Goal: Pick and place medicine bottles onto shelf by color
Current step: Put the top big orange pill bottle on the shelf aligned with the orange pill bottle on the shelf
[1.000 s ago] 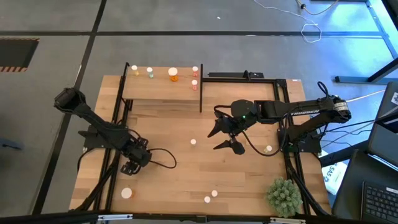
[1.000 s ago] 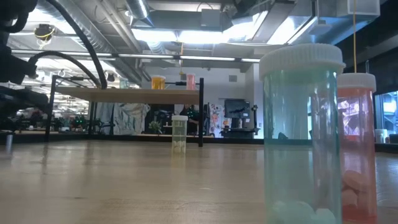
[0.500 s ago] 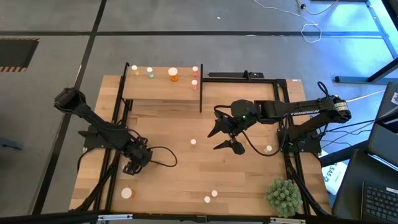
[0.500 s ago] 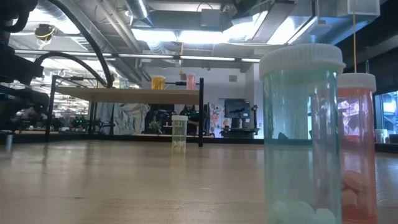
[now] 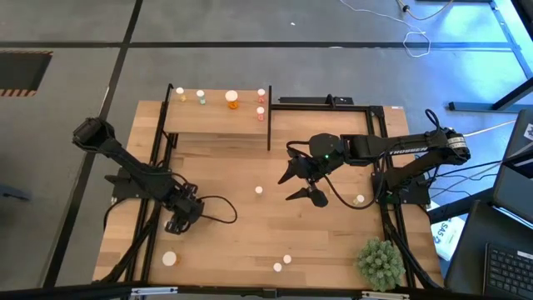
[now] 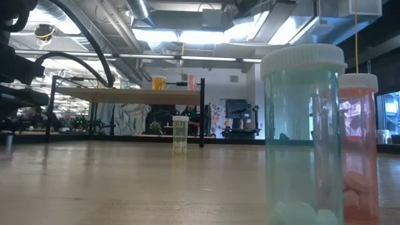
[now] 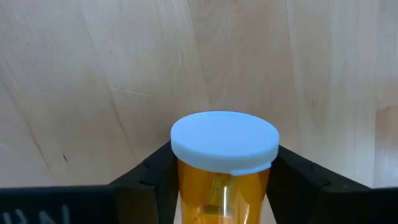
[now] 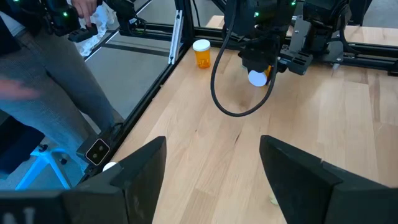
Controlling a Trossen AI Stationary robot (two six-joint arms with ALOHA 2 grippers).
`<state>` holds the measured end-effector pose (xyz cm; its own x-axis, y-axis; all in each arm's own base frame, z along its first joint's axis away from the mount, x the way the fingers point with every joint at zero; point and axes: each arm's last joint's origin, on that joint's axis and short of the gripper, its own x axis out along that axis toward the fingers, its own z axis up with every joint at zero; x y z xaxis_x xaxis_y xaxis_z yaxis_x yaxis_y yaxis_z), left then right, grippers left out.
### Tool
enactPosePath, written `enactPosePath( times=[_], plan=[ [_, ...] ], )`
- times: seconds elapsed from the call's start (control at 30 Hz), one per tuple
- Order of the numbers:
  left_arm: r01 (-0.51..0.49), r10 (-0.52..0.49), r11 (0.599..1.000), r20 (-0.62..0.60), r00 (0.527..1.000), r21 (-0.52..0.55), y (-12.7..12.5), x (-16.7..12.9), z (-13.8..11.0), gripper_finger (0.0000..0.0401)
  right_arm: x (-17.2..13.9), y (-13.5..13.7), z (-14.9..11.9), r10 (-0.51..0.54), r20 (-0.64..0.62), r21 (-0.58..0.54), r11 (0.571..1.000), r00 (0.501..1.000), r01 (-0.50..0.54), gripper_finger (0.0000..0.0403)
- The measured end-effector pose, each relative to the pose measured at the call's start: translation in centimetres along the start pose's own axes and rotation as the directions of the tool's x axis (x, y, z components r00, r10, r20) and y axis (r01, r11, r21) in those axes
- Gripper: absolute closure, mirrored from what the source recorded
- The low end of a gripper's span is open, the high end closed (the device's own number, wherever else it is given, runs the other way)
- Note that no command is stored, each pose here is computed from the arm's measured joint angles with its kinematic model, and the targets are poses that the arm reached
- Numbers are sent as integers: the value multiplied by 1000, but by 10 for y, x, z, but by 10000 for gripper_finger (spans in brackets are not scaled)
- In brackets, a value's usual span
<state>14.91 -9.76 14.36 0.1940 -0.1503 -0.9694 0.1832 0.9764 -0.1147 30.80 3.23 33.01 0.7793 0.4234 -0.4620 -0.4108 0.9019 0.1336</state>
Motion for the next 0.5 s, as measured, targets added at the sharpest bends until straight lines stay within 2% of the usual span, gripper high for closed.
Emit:
enactPosePath(
  times=[0.2,0.37,0.5],
  plan=[
    [-15,17,999,34,999,-39,-2,-6,7,221,0,0,0,0,0,0,1000,1000,0,142],
    [-76,80,996,83,993,-51,-3,-17,18,221,0,0,0,0,0,0,1000,1000,0,142],
    [-86,95,993,106,990,-82,0,-27,29,221,0,0,0,0,0,0,1000,1000,0,142]
  ],
)
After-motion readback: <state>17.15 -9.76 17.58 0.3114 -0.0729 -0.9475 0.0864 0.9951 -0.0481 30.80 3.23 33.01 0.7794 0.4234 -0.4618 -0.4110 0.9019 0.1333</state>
